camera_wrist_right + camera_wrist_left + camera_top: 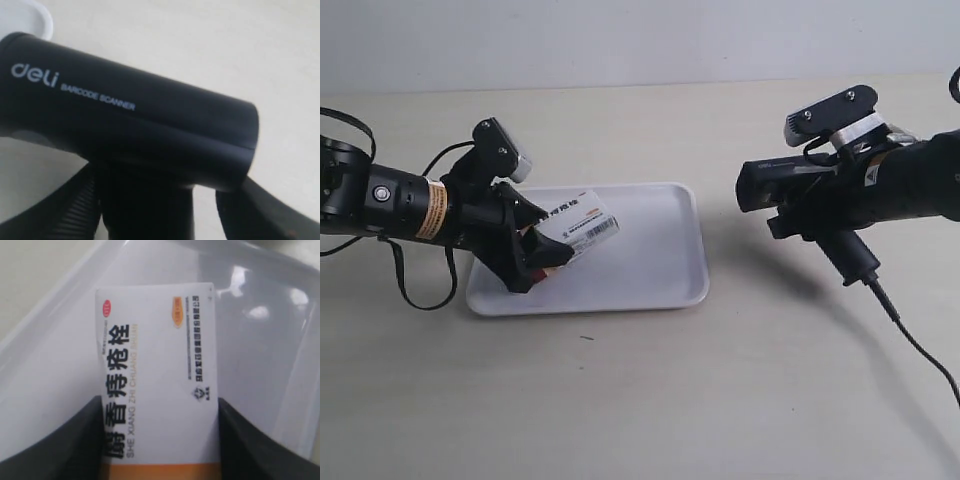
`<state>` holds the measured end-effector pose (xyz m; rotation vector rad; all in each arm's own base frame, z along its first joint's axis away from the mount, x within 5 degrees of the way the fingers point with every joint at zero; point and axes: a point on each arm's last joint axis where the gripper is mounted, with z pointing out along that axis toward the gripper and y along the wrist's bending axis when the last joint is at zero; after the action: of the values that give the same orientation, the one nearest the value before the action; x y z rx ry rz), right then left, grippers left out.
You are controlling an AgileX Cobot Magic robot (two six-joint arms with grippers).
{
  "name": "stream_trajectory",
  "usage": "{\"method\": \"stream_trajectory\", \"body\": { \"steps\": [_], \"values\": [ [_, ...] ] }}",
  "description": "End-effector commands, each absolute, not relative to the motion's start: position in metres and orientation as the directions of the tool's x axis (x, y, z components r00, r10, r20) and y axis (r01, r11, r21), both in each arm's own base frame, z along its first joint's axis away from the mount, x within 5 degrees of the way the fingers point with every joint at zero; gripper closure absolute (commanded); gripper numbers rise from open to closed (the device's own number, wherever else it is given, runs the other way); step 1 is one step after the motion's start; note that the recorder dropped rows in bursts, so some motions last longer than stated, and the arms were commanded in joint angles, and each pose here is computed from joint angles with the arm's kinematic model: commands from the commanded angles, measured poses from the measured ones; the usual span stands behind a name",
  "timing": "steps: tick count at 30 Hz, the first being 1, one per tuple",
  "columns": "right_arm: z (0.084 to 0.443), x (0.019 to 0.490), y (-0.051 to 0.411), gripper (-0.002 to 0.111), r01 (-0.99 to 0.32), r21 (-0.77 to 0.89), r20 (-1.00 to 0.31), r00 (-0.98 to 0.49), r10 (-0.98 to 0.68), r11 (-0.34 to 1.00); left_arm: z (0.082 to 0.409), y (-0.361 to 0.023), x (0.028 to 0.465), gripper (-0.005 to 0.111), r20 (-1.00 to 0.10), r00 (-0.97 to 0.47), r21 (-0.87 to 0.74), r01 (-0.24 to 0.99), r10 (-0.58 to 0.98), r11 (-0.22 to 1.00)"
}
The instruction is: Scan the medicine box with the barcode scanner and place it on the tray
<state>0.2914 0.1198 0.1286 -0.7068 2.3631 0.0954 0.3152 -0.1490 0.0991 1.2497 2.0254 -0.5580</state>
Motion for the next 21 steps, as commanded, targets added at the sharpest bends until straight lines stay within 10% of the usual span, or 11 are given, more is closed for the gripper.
{"method": "stream_trajectory", "body": {
  "steps": [1,6,12,17,21],
  "values": [
    [0.119,0.299,0.123,0.108,-0.498,-0.098,-0.640,-0.632,-0.438,0.862,0.094,-0.151,0.319,0.107,-0.735,-0.303,0.007,0.891,0.606,0.454],
    [0.110,0.300,0.123,0.108,-0.492,-0.088,-0.623,-0.651,-0.434,0.866,0.093,-0.150,0.319,0.103,-0.733,-0.293,0.017,0.894,0.614,0.447],
    [0.109,0.301,0.123,0.103,-0.488,-0.085,-0.636,-0.645,-0.424,0.869,0.093,-0.150,0.318,0.054,-0.729,-0.277,0.031,0.900,0.626,0.434],
    [0.104,0.301,0.123,0.076,-0.489,-0.083,-0.625,-0.654,-0.428,0.868,0.092,-0.150,0.317,0.002,-0.722,-0.268,0.033,0.908,0.638,0.418],
    [0.099,0.300,0.123,0.056,-0.490,-0.081,-0.612,-0.663,-0.431,0.868,0.092,-0.150,0.316,0.002,-0.717,-0.264,0.032,0.912,0.645,0.409]
  ]
}}
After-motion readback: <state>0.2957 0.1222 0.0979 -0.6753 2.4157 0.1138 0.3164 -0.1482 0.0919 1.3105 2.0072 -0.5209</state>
